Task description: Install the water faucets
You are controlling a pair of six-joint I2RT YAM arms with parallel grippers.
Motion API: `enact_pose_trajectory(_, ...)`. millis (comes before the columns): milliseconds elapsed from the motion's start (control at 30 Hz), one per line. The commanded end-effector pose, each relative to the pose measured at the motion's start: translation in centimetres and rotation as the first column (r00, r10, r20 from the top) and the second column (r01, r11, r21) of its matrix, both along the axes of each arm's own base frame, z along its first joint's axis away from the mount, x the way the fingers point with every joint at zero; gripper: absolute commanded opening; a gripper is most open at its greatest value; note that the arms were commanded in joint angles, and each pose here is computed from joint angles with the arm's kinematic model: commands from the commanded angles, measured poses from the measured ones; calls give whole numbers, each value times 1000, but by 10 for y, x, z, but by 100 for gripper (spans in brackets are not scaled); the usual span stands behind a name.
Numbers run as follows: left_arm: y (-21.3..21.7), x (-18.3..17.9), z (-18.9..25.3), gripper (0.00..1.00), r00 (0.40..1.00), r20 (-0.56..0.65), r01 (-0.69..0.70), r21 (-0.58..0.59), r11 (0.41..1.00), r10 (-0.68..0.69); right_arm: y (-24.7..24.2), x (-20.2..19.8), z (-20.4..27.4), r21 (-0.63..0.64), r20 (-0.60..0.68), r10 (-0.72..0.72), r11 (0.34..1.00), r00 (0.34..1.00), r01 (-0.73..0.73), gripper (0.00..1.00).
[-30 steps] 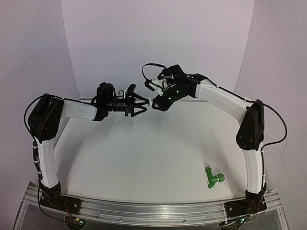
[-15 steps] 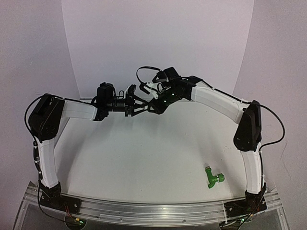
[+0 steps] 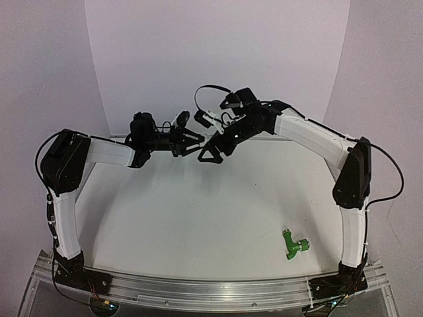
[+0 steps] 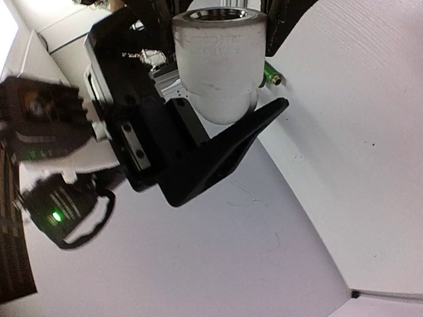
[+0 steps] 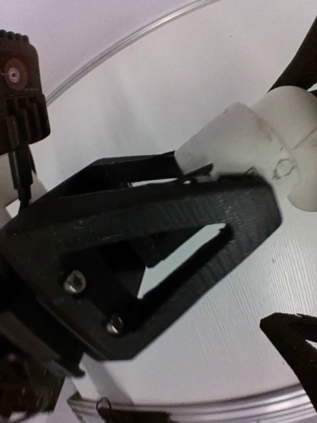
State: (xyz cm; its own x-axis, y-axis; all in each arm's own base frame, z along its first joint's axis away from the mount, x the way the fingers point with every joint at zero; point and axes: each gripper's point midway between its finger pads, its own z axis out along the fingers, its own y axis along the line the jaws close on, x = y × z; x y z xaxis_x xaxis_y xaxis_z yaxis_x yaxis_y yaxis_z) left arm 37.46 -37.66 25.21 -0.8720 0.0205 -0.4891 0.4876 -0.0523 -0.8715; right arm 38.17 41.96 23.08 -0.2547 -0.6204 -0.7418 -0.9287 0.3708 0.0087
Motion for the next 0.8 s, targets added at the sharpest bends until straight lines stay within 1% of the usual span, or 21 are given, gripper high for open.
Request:
enact_pose_trajectory(0,7,-34,41,9,977,161,160,-127,979,-139,-22,-32,75,253,-88,181,955,980,-154,98)
enact_pose_trajectory(67,11,-43,50,8,968,180,205,-165,965,-175,-31,-33,85,297,-99,209,939,973,-171,98)
enact_pose_trajectory(133,11,-45,51,6,965,181,220,-174,960,-188,-33,-34,90,311,-109,206,936,973,-163,98)
enact_pose_trajectory(167,11,-48,52,5,963,198,219,-177,960,-183,-32,-35,90,322,-128,207,934,970,-157,96)
enact_pose_trajectory(233,12,-50,53,5,962,222,202,-183,962,-160,-29,-38,87,347,-196,216,928,957,-138,91)
enact_pose_trajectory(333,14,-51,57,4,960,253,169,-183,969,-119,-23,-45,74,380,-324,241,919,915,-108,80)
enact_pose_trajectory(400,15,-52,57,4,958,268,151,-186,971,-98,-21,-48,64,385,-393,245,919,886,-84,75)
enact_pose_trajectory(633,18,-56,61,3,952,292,162,-215,963,-95,-17,-45,52,402,-451,225,915,863,-28,74)
enact_pose_trajectory(767,19,-57,61,2,951,295,163,-219,962,-94,-13,-45,46,411,-474,237,911,848,-25,73)
